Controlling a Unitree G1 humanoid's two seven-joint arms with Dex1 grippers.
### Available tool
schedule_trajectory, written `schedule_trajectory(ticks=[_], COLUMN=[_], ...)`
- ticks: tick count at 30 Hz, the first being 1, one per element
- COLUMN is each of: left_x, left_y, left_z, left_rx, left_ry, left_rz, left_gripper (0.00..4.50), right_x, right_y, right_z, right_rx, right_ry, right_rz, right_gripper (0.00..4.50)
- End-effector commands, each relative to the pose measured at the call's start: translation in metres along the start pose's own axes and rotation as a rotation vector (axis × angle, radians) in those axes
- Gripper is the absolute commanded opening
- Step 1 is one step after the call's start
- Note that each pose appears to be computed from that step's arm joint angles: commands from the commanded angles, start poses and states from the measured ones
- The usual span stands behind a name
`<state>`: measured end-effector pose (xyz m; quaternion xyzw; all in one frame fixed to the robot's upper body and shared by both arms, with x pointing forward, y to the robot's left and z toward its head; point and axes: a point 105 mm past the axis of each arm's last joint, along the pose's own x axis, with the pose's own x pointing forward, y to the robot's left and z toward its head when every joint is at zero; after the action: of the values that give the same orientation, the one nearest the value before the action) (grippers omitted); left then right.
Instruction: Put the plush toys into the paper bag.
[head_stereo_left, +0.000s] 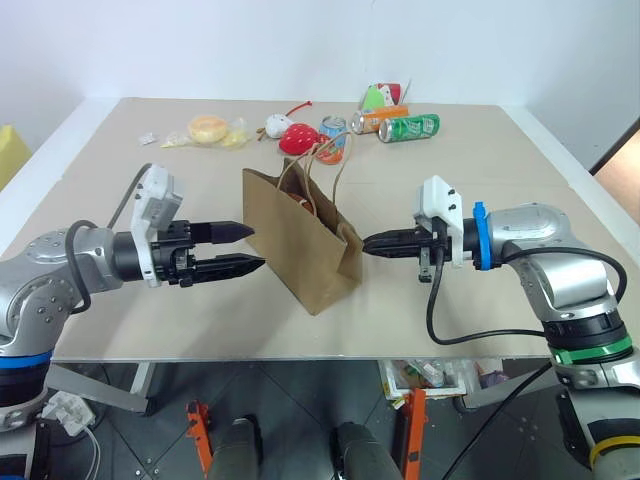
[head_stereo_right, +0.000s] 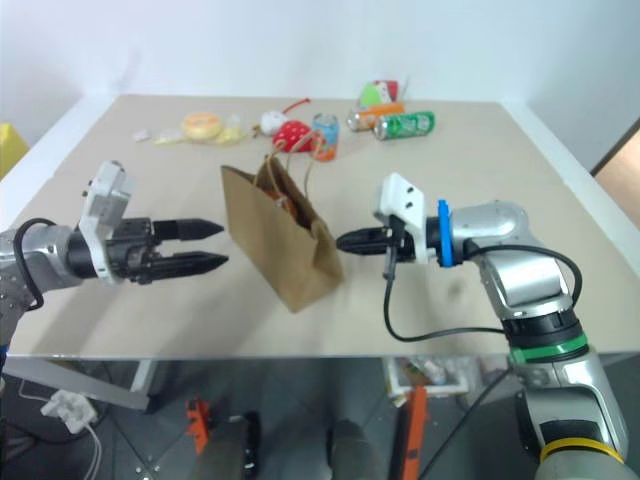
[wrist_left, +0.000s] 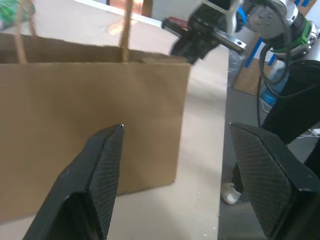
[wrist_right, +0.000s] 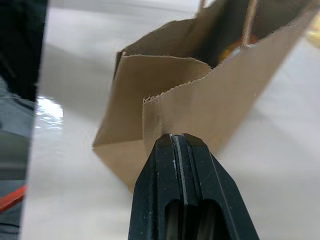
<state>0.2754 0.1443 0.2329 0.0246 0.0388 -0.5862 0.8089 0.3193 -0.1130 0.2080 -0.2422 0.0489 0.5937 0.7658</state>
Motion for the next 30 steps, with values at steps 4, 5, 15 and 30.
schedule_trajectory(ticks=[4,5,15,30], left_x=[-0.010,-0.011,-0.051,-0.078], left_y=[-0.006,-0.007,-0.004,0.007], left_z=[0.008,0.008,-0.002,-0.017], left_rx=[0.074,0.075,0.082,0.096], left_ry=[-0.010,-0.010,0.110,0.173], left_rz=[0.014,0.015,0.058,0.140], left_gripper=[3.44,3.44,3.44,3.44], right_x=[0.017,0.020,0.070,0.133], right_y=[0.018,0.019,0.027,0.021], right_z=[0.011,0.011,0.025,0.070], right_rx=[-0.055,-0.060,-0.109,-0.011], right_ry=[-0.023,-0.023,-0.101,-0.332], right_rz=[0.098,0.104,0.172,0.152], right_gripper=[0.05,0.05,0.05,0.05])
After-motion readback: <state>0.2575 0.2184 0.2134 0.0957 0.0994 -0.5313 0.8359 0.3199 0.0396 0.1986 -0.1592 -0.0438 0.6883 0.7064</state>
